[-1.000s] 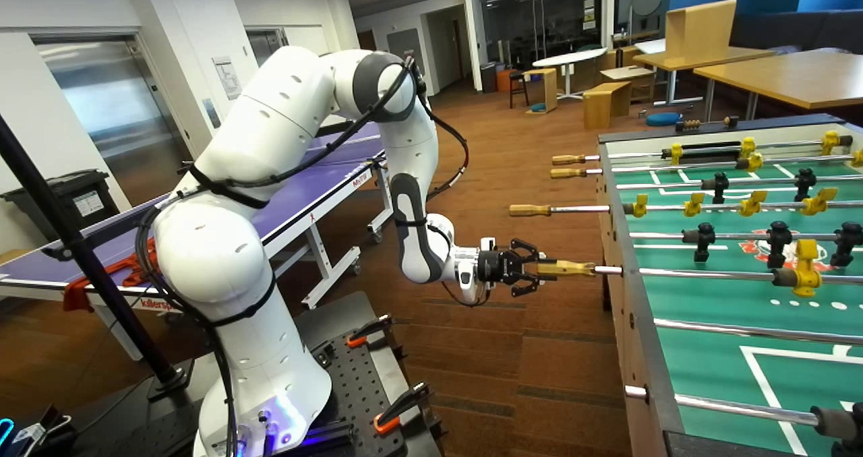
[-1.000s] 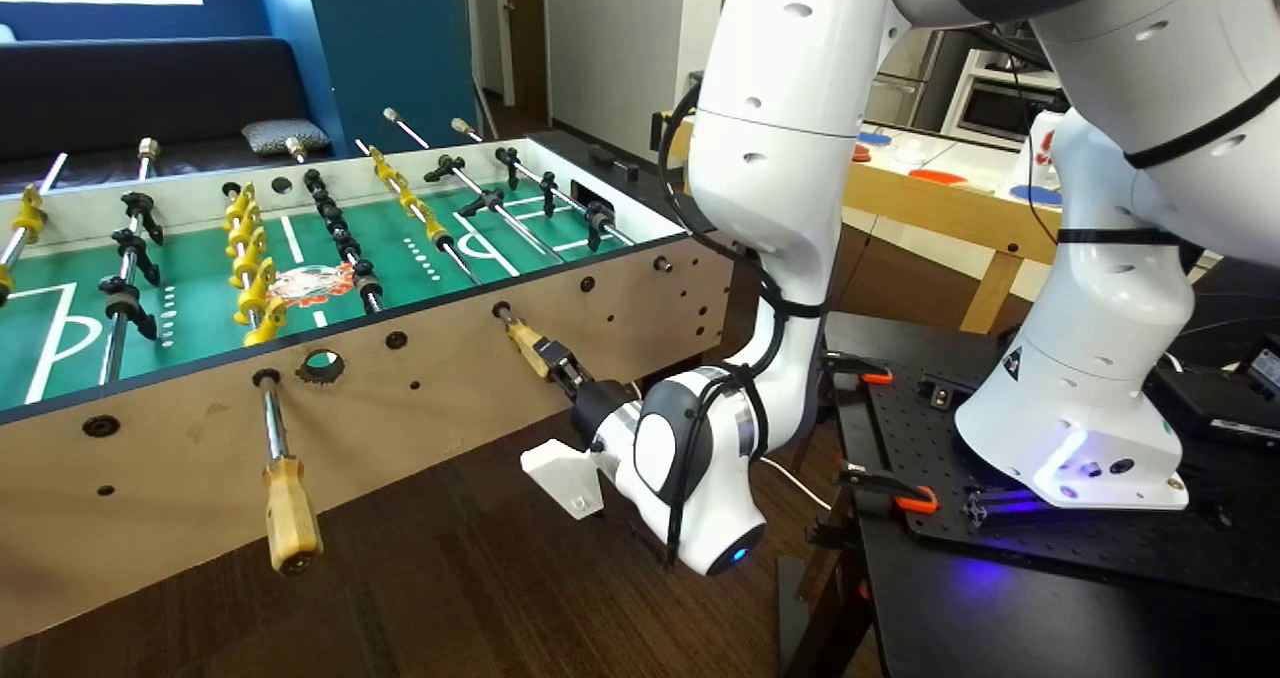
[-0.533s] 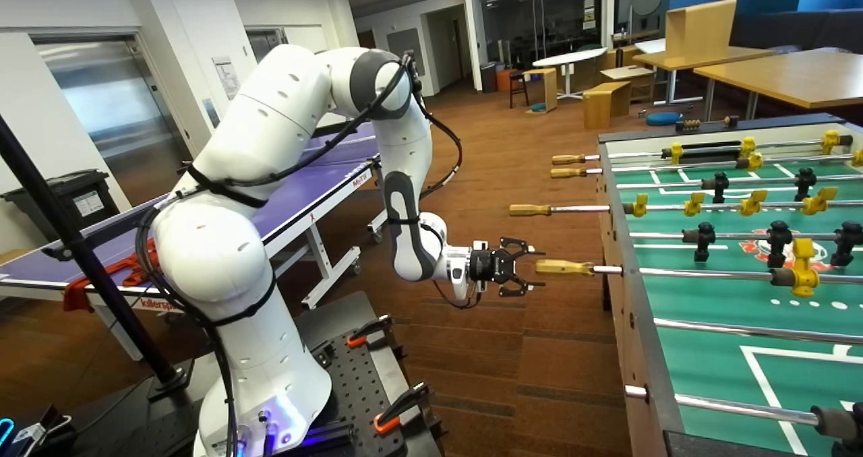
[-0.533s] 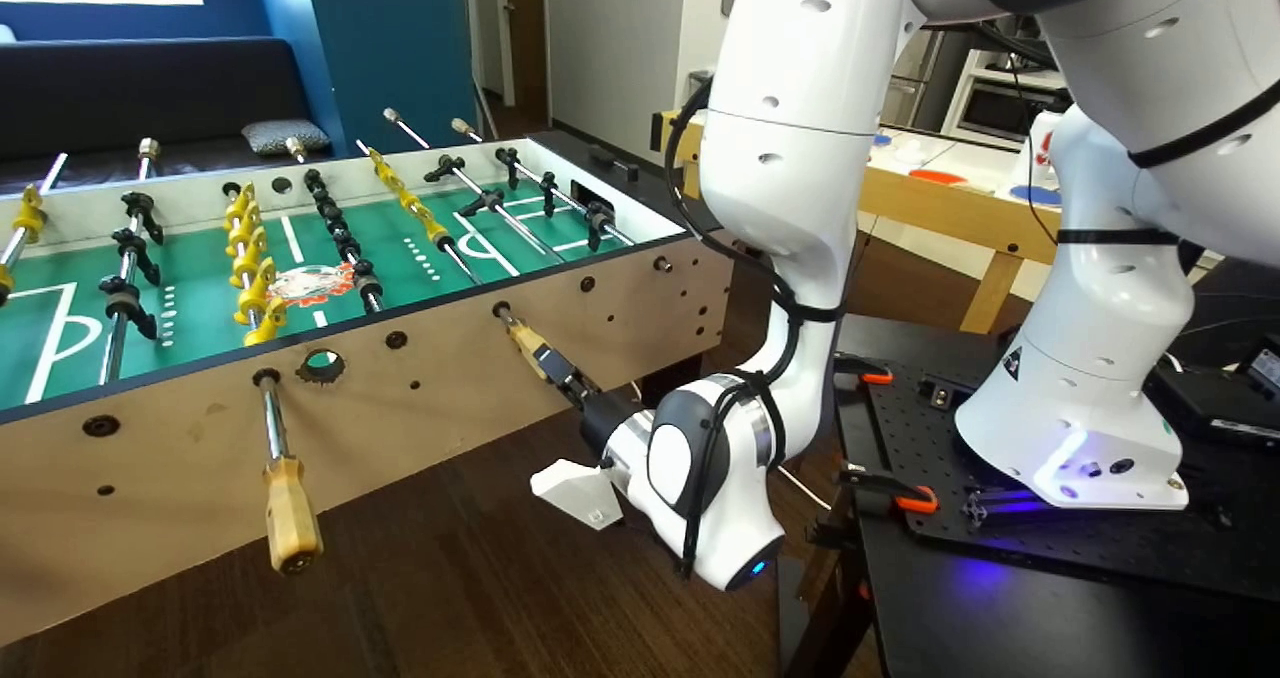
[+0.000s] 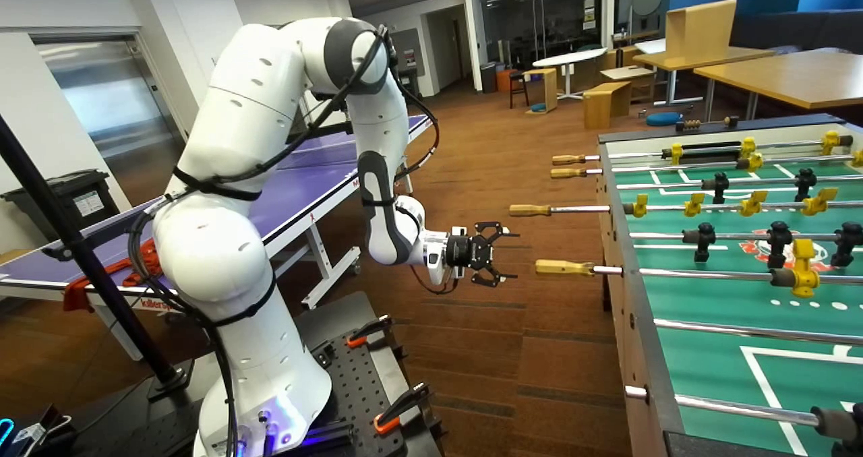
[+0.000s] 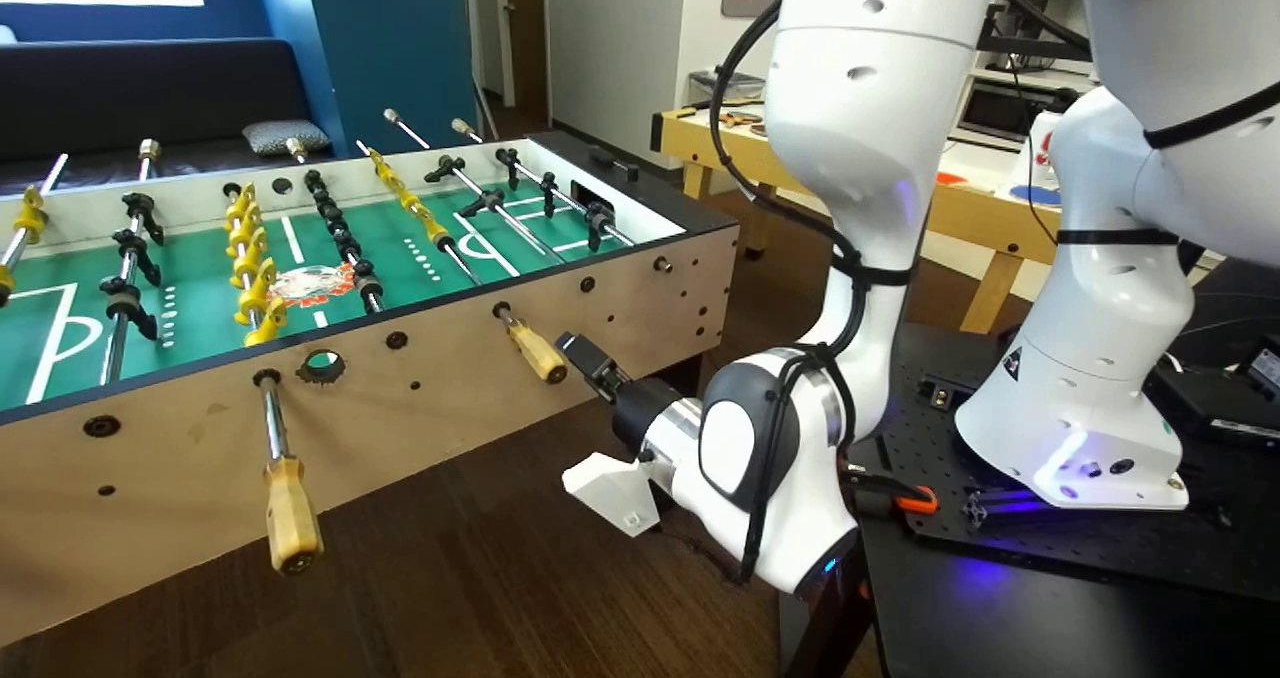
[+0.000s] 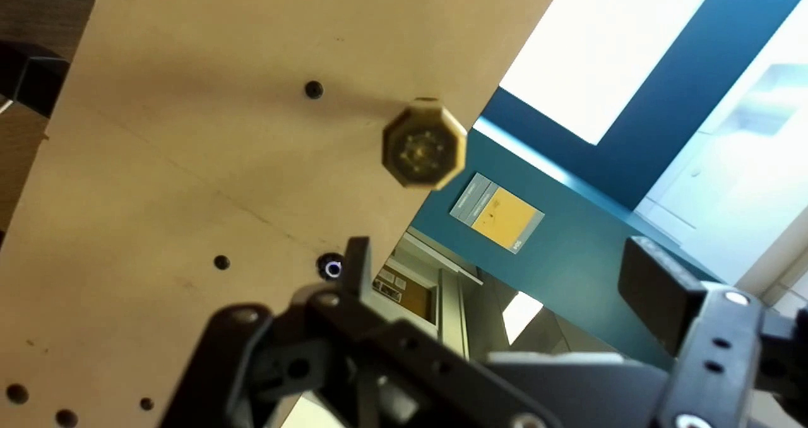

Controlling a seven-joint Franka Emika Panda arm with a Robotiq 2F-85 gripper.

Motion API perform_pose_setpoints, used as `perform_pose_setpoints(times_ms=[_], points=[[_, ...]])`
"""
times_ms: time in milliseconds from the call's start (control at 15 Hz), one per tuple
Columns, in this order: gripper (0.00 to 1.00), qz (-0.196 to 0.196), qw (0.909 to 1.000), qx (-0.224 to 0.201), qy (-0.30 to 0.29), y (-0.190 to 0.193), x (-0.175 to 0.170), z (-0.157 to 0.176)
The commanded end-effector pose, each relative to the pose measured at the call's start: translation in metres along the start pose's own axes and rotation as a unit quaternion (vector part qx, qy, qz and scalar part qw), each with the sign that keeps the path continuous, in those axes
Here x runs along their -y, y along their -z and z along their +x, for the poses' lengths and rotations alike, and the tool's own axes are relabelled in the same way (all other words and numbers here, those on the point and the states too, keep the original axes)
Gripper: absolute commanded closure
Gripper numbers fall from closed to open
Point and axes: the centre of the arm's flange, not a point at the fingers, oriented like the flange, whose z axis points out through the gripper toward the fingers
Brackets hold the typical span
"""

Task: Turn the first wooden handle anti clockwise

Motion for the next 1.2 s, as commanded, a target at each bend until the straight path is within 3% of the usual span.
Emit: perform_pose_setpoints(times_ms=[0,267,600,800,1133], points=[[0.00,-0.041,0.9971,0.038,-0.051,0.012,0.053,0.043],[0.00,-0.089,0.9840,0.073,-0.136,0.012,0.100,0.069],[0.00,-0.151,0.9556,0.044,-0.249,0.007,0.156,0.106],[0.00,-0.191,0.9302,0.026,-0.312,0.004,0.182,0.127],[0.00,-0.254,0.8749,0.005,-0.413,-0.001,0.206,0.153]])
